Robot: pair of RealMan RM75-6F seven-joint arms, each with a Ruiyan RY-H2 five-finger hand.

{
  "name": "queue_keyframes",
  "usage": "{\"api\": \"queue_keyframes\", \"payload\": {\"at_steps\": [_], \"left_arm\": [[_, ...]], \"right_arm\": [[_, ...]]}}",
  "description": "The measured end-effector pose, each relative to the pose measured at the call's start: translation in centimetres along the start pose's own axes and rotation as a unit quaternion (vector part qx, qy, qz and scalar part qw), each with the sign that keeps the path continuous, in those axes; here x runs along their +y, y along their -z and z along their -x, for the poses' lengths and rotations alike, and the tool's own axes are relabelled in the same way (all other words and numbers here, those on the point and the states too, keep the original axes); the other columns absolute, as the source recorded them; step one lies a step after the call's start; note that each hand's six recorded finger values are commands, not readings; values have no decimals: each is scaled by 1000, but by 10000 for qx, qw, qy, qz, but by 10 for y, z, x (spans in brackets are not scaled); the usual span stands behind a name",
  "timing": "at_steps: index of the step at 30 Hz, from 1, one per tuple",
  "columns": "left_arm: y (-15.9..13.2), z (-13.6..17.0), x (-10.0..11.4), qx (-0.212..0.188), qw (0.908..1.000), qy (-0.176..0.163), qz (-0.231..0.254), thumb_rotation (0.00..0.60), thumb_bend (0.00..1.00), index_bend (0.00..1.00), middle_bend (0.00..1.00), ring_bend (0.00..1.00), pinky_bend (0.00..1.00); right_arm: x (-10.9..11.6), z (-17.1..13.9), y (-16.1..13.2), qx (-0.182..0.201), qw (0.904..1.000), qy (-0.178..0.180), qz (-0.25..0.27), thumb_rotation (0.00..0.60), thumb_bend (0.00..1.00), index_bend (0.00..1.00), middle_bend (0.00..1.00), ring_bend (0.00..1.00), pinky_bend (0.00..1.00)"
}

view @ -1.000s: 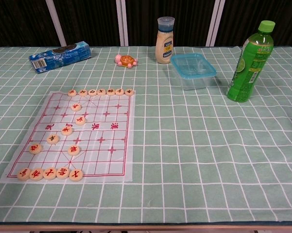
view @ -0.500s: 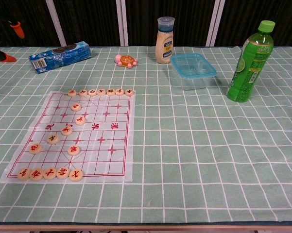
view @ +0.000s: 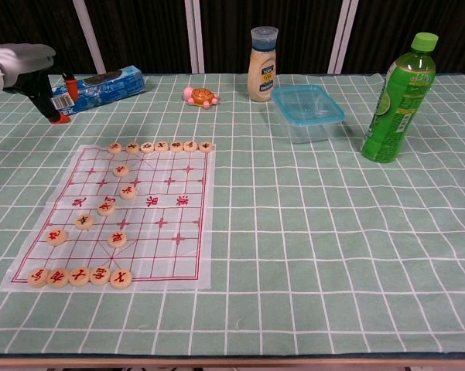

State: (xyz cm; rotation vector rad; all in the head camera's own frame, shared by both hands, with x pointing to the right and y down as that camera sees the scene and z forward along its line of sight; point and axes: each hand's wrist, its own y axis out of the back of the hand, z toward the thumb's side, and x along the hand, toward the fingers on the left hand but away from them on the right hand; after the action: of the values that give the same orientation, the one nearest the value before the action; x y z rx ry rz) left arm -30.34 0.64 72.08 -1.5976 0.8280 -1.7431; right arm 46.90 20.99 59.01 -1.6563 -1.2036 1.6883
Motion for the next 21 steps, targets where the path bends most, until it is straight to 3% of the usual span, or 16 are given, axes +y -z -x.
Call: {"api": "queue_keyframes", "payload": {"at_steps": [21], "left_arm": [[-35,-29,-33,108,9979,594,-247,600,262,427,1000,946,956]], "right_arm": [[-2,2,3,-167,9995,-186,205,600,329,0,0,0,0]]}}
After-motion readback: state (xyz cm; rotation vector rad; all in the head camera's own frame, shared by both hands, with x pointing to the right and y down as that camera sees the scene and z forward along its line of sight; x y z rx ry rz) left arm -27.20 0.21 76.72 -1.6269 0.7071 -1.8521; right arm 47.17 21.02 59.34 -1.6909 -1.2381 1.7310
